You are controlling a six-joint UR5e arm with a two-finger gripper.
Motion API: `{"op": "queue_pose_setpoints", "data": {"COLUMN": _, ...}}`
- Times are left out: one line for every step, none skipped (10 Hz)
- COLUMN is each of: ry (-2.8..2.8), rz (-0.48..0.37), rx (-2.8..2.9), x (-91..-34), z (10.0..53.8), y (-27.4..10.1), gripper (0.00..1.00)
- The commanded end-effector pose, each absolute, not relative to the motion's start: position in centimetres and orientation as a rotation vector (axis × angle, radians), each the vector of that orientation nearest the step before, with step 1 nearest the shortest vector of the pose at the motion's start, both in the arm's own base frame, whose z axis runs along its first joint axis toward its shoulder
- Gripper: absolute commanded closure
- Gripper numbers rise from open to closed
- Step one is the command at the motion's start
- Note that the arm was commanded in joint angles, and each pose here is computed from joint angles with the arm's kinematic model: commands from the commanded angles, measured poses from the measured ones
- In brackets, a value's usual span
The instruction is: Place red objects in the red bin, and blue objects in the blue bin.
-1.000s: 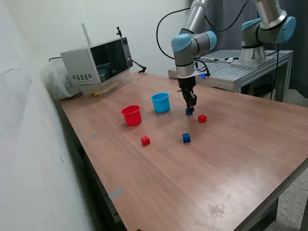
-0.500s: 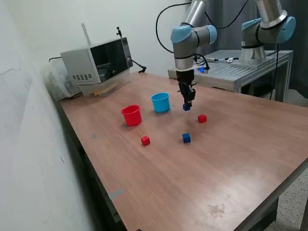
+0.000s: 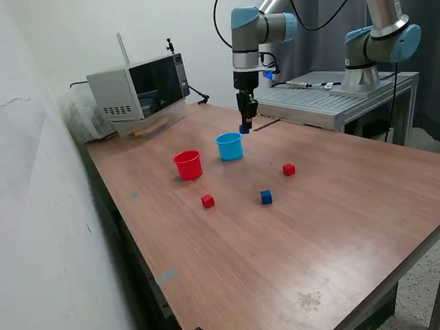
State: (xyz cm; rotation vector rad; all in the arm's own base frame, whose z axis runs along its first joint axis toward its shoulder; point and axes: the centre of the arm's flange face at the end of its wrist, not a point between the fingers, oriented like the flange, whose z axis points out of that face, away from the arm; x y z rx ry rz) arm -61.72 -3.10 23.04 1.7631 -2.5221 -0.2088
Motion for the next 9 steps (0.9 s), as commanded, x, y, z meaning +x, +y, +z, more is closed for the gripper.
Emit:
{"op": "queue_pose_setpoints", "data": {"ry": -2.588, "rz": -0.225, "rx": 1.659, "x": -62.3, "z": 23.5, "y": 2.4, "gripper": 1.00}}
{"op": "queue_pose_setpoints", "data": {"ry": -2.606, "rz": -0.212, "rx": 1.654, "x": -62.4, "z": 22.7, "y": 3.7, "gripper": 1.00}}
{"op": "queue_pose_setpoints", "data": {"ry": -2.615, "rz": -0.202, "rx": 1.653, "x": -62.4, "z": 22.1, "y": 4.1, "gripper": 1.00}}
{"op": "queue_pose_setpoints", "data": {"ry": -2.619, "rz": -0.198, "rx": 1.652, "x": -62.7, "z": 21.8, "y": 4.3, "gripper": 1.00}}
{"op": "queue_pose_setpoints", "data": {"ry": -2.622, "rz": -0.197, "rx": 1.649, "x": -62.7, "z": 21.7, "y": 4.5, "gripper": 1.00}}
{"op": "queue_pose_setpoints", "data": {"ry": -2.626, "rz": -0.195, "rx": 1.649, "x": -62.7, "z": 21.5, "y": 4.6, "gripper": 1.00}}
{"op": "queue_pose_setpoints", "data": {"ry": -2.627, "rz": -0.192, "rx": 1.652, "x": -62.6, "z": 21.4, "y": 4.5, "gripper": 0.00}}
{"op": "queue_pose_setpoints", "data": {"ry": -2.629, "rz": -0.190, "rx": 1.651, "x": -62.5, "z": 21.3, "y": 4.6, "gripper": 0.00}}
{"op": "queue_pose_setpoints", "data": {"ry": -2.627, "rz": -0.192, "rx": 1.652, "x": -62.5, "z": 21.4, "y": 4.5, "gripper": 0.00}}
